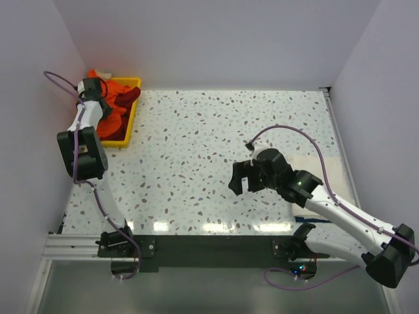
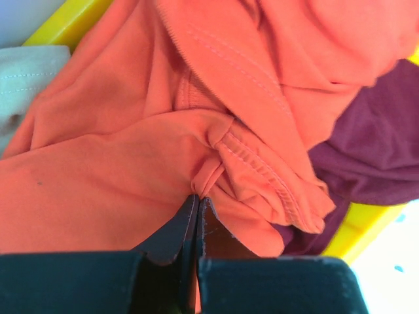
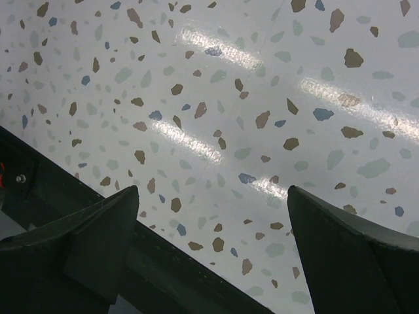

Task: Fold and stack the t-shirts
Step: Grab the tshirt from the pile

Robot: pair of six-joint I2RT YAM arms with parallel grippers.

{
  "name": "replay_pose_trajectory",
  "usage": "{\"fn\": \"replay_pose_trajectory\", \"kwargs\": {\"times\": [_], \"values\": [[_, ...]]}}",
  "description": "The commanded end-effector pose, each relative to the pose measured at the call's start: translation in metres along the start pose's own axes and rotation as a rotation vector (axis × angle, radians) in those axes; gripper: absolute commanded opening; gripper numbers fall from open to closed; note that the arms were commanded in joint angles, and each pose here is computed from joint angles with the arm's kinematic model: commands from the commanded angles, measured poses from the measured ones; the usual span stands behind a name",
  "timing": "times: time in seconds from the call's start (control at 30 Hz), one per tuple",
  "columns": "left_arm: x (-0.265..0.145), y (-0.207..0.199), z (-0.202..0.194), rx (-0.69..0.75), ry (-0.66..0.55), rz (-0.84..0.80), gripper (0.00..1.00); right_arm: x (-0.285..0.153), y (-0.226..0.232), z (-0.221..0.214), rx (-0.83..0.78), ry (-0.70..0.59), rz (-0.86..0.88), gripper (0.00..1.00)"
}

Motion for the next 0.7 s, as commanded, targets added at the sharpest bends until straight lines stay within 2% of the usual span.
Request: {"fn": "replay_pose_trajectory", "kwargs": {"times": [0.0,0.4,0.67], "values": [[-0.048,-0.012,0.052,-0.048,-0.143,-0.114,0.00,0.004,0.004,0.003,0.007,-0.025,0.029,0.99],[-0.194,-0.027,0.125,-0.119,-0.376,-0.420,0.00,0.008,0.007,0.004,0.008,-0.022,0.050,0.99],[-0.338,-0.031,0.161,-0.139,-0.611,-0.776,0.00,0.010,0.009,0.013,-0.006,-0.035,0.044,0.99]]}}
Point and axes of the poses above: each gripper's point midway between its finger pads, its own x axis out along the fingers, its own y axis along the line the jaws close on, z = x × y, the point moved 7 cm from there along -x, back along the fingers, and after that the axes turned 2 degrees about -x, right-handed, at the moved point
